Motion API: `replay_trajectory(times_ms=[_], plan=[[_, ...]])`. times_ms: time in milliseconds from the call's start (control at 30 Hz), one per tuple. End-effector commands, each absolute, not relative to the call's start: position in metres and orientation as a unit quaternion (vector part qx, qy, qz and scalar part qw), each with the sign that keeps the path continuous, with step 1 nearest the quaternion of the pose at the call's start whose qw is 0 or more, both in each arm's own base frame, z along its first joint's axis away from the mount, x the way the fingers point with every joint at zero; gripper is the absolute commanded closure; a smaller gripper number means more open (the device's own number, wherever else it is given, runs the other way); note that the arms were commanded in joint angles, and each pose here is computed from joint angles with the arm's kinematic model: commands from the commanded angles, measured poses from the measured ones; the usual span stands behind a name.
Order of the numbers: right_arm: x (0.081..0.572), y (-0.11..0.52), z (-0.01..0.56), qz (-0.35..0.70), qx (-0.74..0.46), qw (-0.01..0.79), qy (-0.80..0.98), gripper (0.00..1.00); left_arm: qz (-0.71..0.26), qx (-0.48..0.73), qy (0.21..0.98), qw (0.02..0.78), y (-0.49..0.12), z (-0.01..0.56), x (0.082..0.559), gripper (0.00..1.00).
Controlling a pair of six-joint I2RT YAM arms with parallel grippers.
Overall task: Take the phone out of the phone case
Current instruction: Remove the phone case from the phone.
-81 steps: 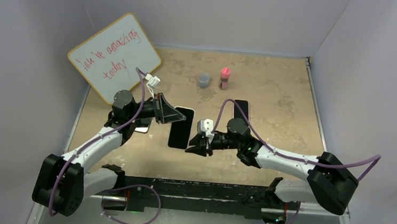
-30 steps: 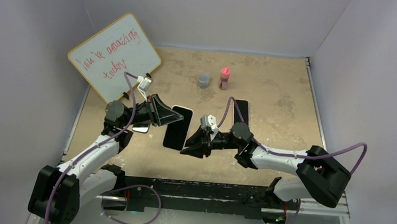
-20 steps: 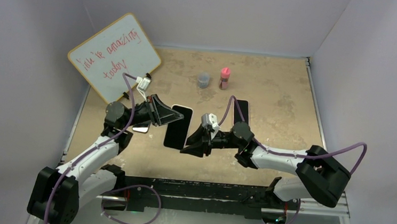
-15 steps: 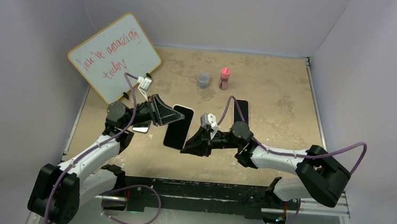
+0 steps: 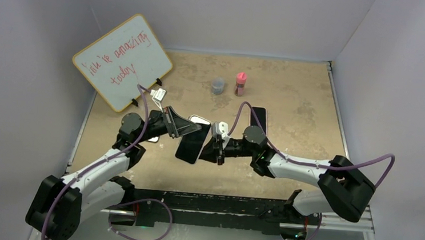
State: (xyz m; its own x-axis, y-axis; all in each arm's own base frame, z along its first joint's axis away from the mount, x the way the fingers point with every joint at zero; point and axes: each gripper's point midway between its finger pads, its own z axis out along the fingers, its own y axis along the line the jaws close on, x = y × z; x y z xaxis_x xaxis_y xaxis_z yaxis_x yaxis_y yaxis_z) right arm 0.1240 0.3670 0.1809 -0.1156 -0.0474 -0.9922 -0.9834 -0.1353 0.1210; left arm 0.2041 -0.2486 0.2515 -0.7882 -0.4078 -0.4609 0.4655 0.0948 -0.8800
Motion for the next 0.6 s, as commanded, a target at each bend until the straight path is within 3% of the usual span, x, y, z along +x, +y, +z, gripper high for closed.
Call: replay_trajectory(times_ms=[0,233,367,567], plan=[[0.167,0.375,0.248,0.528,-0.462,0.541,0.464,1.00,-0.680,0.027,0.654,0.330,-0.252,0.262,0.198,1.00],[0.150,0.365,0.231,0.556,-0.447,0.513,0.478,0.58,-0.690,0.012,0.625,0.366,-0.254,0.288,0.222,1.00],[0.140,0.356,0.229,0.571,-0.433,0.512,0.474,0.47,-0.693,0.007,0.611,0.383,-0.254,0.300,0.231,1.00],[0.127,0.353,0.231,0.589,-0.441,0.497,0.460,0.40,-0.693,0.005,0.606,0.391,-0.254,0.309,0.235,1.00]])
